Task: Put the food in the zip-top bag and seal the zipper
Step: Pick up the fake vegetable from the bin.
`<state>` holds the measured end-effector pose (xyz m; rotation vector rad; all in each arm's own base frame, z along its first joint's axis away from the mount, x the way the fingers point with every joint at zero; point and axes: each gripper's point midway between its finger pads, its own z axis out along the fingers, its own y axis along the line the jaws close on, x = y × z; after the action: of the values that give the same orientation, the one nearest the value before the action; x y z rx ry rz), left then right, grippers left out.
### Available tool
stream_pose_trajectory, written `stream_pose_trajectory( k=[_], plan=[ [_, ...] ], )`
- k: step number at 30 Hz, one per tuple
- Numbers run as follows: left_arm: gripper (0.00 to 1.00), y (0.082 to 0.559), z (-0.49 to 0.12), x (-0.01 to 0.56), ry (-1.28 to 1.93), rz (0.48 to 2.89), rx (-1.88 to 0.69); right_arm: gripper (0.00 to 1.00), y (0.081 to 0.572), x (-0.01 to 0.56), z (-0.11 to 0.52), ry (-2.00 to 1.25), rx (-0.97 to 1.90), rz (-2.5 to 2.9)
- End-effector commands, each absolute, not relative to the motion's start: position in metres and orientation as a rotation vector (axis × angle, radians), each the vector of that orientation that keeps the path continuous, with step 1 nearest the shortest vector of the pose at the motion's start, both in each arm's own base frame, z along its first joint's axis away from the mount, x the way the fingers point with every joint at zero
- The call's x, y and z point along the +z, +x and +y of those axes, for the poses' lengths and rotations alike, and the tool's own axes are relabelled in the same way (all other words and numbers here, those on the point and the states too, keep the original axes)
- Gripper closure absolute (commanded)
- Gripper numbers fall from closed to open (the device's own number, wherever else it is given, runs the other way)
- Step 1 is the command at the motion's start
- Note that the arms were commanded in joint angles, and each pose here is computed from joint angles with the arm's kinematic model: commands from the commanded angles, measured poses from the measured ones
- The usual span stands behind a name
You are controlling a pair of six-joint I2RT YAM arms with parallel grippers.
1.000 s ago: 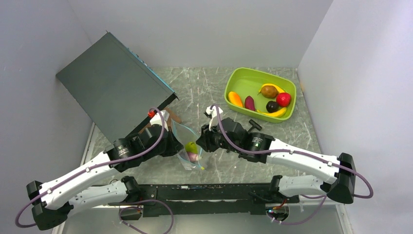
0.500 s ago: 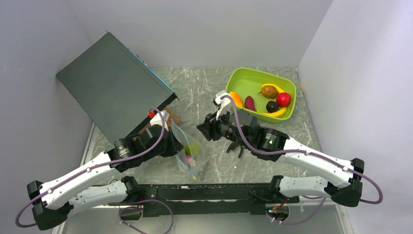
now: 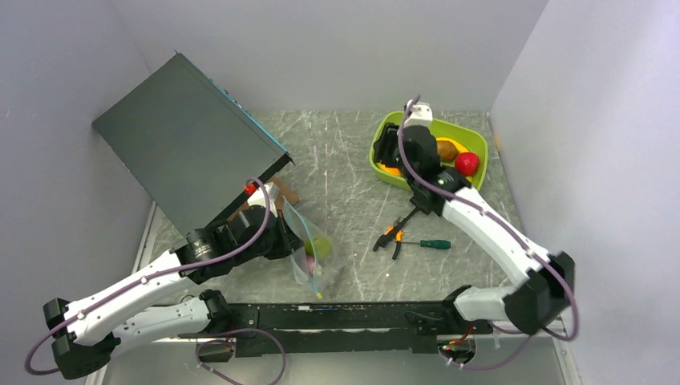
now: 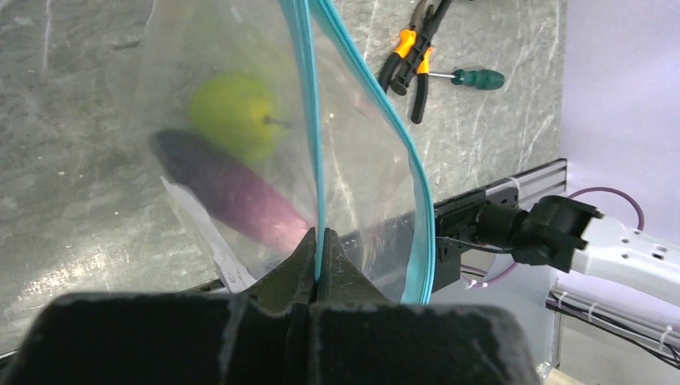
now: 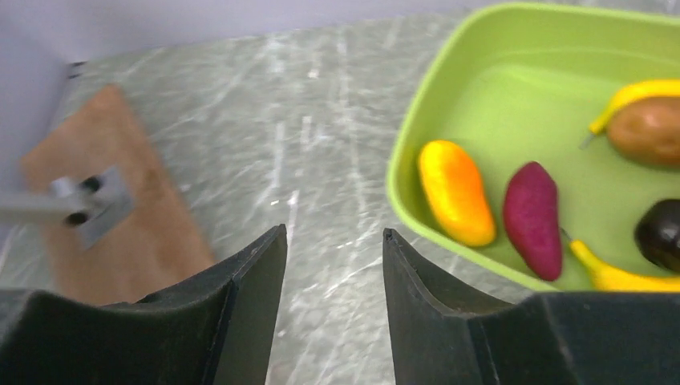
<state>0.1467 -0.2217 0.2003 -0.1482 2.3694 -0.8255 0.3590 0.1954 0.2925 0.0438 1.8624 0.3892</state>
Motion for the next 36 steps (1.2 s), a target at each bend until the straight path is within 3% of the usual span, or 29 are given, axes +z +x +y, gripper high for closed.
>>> stream_pose_trajectory(
  k=[1, 4, 6, 9, 13, 15, 22, 36],
  plan=[
    [1.00, 0.150, -0.231, 0.243, -0.128, 2.288, -0.928, 0.49, 0.409, 0.266, 0.162, 0.262, 0.354, 1.945],
    [1.00, 0.149, -0.218, 0.251, -0.138, 2.297, -0.865, 0.44, 0.437, 0.237, 0.123, 0.414, 0.258, 2.017],
    [1.00, 0.147, -0.210, 0.256, -0.140, 2.311, -0.825, 0.35, 0.449, 0.216, 0.106, 0.442, 0.187, 2.073],
    [1.00, 0.143, -0.201, 0.256, -0.129, 2.348, -0.766, 0.30, 0.464, 0.189, 0.108, 0.327, 0.159, 2.183],
    [1.00, 0.147, -0.204, 0.249, -0.113, 2.389, -0.709, 0.12, 0.476, 0.154, 0.111, 0.225, 0.094, 2.284],
    [1.00, 0.150, -0.214, 0.241, -0.089, 2.420, -0.692, 0.10, 0.481, 0.143, 0.108, 0.180, 0.056, 2.291],
    [1.00, 0.165, -0.251, 0.207, -0.002, 2.560, -0.581, 0.12, 0.479, 0.113, 0.059, 0.315, -0.247, 2.336],
    [1.00, 0.189, -0.289, 0.233, -0.001, 2.461, -0.711, 0.22, 0.488, 0.057, 0.063, 0.334, -0.073, 2.447]
  ],
)
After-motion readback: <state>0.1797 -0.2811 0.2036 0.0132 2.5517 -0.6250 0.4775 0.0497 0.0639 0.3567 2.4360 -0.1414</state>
